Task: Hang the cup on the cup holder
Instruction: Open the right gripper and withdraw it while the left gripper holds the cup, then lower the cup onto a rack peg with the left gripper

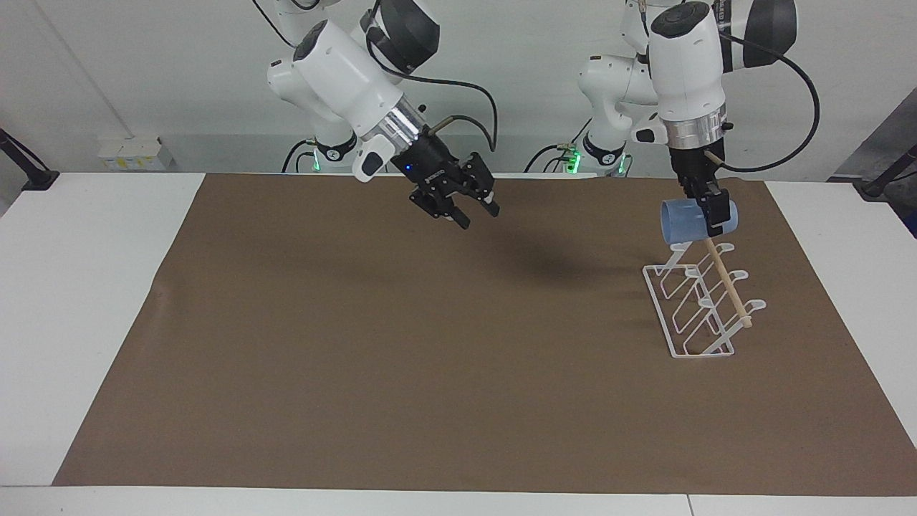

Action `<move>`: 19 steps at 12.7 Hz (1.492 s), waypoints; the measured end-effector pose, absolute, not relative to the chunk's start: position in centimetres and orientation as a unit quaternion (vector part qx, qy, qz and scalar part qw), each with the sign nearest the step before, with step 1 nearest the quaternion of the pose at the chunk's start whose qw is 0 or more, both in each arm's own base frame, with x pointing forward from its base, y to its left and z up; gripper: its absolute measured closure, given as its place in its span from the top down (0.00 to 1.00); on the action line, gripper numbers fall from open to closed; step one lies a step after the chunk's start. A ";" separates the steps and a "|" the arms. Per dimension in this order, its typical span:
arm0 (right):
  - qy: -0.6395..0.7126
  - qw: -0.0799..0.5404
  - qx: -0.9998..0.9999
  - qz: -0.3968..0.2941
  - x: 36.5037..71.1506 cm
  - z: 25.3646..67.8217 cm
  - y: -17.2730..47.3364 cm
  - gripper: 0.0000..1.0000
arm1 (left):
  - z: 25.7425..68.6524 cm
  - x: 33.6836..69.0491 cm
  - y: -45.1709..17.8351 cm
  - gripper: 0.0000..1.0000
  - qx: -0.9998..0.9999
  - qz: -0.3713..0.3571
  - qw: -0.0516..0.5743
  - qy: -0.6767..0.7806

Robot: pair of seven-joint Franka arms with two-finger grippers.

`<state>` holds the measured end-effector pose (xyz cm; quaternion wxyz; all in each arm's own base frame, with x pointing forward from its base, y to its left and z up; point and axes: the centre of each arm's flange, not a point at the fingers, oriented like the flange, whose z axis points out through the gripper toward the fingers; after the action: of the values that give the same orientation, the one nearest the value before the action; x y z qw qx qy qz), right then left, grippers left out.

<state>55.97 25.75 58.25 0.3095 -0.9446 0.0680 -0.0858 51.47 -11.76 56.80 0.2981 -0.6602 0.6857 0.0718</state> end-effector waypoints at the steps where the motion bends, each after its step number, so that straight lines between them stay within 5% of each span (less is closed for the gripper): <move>1: 0.041 0.263 -0.960 -0.083 56.0 59.3 24.2 0.65 | 56.1 51.9 -11.3 0.79 -0.651 0.102 0.326 0.678; 5: -0.043 0.127 -0.989 -0.063 54.9 62.6 19.1 0.66 | 51.5 53.8 -10.3 0.79 -0.655 0.177 0.402 0.615; 11: -0.054 0.020 -0.998 -0.017 54.8 62.5 9.3 0.66 | 45.3 56.4 -10.4 0.79 -0.622 0.215 0.468 0.590; 18: -0.018 0.002 -1.000 -0.001 54.6 61.4 4.8 0.68 | 42.5 59.3 -11.1 0.79 -0.564 0.202 0.522 0.608; 19: -0.011 0.002 -1.000 0.000 54.6 61.4 4.0 0.79 | 42.5 59.3 -11.2 0.79 -0.564 0.202 0.522 0.607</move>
<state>54.58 3.99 61.39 0.0019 -0.9999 -0.0108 -0.0005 59.32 -11.15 42.53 0.5223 -0.5636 0.6073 0.2019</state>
